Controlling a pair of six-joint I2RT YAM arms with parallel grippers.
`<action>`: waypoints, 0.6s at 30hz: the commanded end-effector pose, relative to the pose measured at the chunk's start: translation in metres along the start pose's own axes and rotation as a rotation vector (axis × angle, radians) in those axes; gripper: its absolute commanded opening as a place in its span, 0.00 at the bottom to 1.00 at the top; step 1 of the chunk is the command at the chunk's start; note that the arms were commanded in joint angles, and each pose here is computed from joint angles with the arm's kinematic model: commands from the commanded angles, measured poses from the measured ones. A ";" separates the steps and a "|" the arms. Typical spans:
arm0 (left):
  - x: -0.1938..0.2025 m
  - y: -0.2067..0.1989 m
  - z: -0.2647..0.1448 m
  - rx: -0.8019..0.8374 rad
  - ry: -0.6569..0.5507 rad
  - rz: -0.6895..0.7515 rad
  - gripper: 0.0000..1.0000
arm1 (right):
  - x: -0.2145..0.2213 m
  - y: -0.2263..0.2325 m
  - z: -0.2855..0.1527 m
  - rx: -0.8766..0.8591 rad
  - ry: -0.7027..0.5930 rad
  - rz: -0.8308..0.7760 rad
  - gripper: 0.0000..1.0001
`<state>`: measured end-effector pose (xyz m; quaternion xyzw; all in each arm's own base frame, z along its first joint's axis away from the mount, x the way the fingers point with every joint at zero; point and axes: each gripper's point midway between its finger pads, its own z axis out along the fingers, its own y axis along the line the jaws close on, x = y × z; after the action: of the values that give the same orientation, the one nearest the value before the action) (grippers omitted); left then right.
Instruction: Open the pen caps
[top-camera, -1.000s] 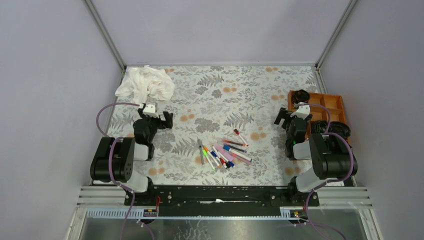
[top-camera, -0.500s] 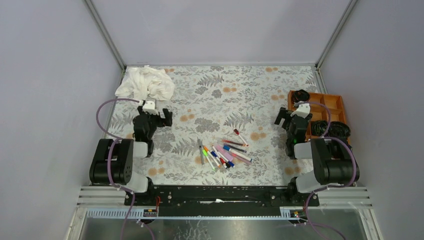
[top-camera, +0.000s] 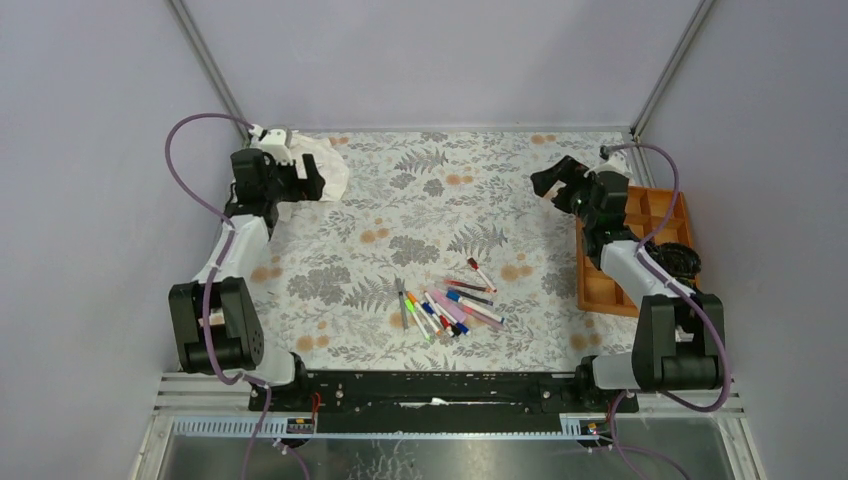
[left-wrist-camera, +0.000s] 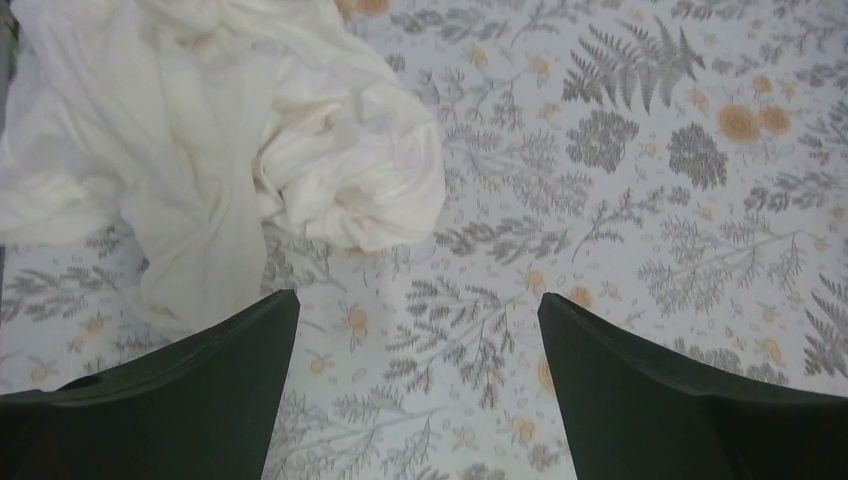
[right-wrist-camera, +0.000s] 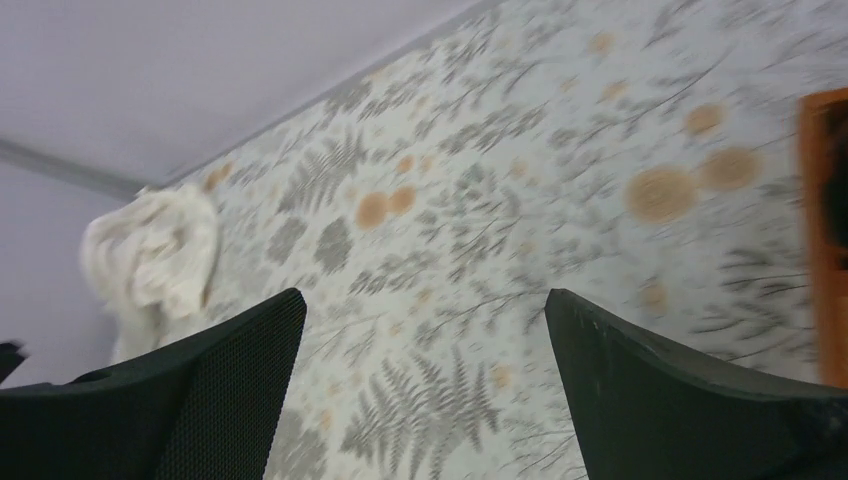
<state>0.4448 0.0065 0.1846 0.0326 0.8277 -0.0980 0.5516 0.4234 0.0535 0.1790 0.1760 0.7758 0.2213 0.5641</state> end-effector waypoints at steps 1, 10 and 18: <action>0.024 -0.013 -0.030 0.085 0.182 -0.052 0.99 | 0.041 0.051 -0.010 -0.226 0.255 0.132 1.00; 0.029 -0.023 -0.052 0.113 0.253 -0.045 0.98 | 0.037 0.075 -0.038 -0.001 0.229 0.112 1.00; 0.038 -0.028 -0.062 0.137 0.284 -0.010 0.99 | 0.109 0.111 -0.072 -0.043 0.492 -0.283 1.00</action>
<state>0.3794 -0.0055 0.1683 0.0543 0.8909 -0.1449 0.4271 0.3674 0.1578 0.1895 0.1001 0.8610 0.2547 0.4288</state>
